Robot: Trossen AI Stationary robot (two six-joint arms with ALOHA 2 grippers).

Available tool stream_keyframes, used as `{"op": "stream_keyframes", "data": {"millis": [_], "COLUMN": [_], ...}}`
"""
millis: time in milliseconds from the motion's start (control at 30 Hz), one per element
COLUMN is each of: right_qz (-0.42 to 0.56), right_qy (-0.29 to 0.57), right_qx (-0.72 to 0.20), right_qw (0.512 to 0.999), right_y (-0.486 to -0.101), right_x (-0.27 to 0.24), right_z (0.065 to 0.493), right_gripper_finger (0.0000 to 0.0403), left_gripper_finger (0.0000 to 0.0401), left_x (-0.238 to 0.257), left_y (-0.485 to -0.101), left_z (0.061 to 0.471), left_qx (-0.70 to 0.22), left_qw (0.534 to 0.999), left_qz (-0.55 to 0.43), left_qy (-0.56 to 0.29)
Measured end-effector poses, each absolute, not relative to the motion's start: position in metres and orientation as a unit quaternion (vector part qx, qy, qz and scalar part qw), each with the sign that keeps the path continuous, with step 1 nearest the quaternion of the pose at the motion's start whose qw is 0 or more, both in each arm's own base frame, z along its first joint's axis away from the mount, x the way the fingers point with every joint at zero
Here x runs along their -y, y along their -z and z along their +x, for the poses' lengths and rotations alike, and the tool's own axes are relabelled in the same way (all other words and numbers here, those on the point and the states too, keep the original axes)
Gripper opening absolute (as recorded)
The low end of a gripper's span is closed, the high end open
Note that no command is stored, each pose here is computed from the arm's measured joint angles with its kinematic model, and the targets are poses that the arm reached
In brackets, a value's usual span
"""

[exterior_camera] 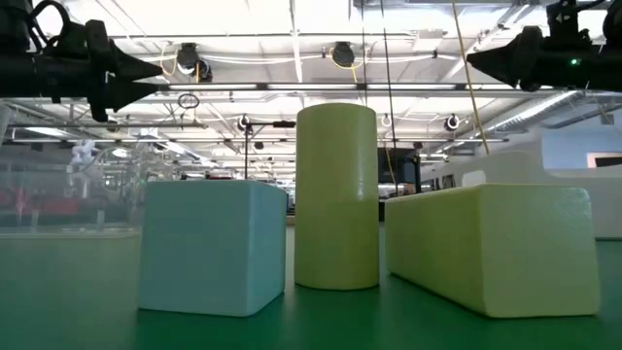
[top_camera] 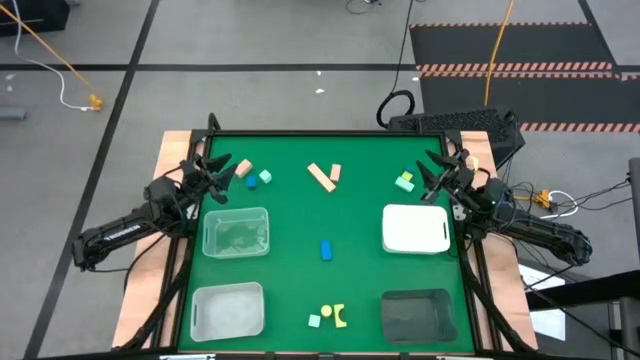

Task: Sort & place blocks by color
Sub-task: Put the top right blue block into the white bin

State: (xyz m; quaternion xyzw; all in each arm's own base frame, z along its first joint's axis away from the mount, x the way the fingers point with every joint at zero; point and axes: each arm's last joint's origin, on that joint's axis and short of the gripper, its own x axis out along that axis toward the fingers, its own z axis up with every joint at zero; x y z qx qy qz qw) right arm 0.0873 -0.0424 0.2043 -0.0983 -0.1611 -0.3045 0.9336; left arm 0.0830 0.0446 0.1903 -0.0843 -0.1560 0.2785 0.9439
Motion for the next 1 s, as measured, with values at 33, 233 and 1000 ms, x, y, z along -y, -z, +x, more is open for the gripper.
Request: {"op": "stream_keyframes", "data": {"millis": [33,233,1000], "right_qz": [-0.068,0.141,0.338], "right_qy": [0.299,0.254,0.235], "right_qx": [0.170,0.233,0.374], "right_qw": [0.936,0.928,0.831], "right_y": [-0.204,-0.204,-0.216], "right_x": [0.042,0.042,0.044], "right_z": [0.087,0.087,0.079], "right_gripper_finger": [0.0180,0.0180,0.0180], "left_gripper_finger": [0.0225,0.0225,0.0225], "left_x": [-0.045,-0.045,-0.045], "left_y": [-0.190,-0.190,-0.190], "left_z": [0.083,0.083,0.083], "left_qx": [0.156,0.156,0.156], "left_qw": [0.944,0.944,0.944], "left_qz": [-0.084,-0.084,-0.084], "left_qy": [-0.279,-0.279,-0.279]}}
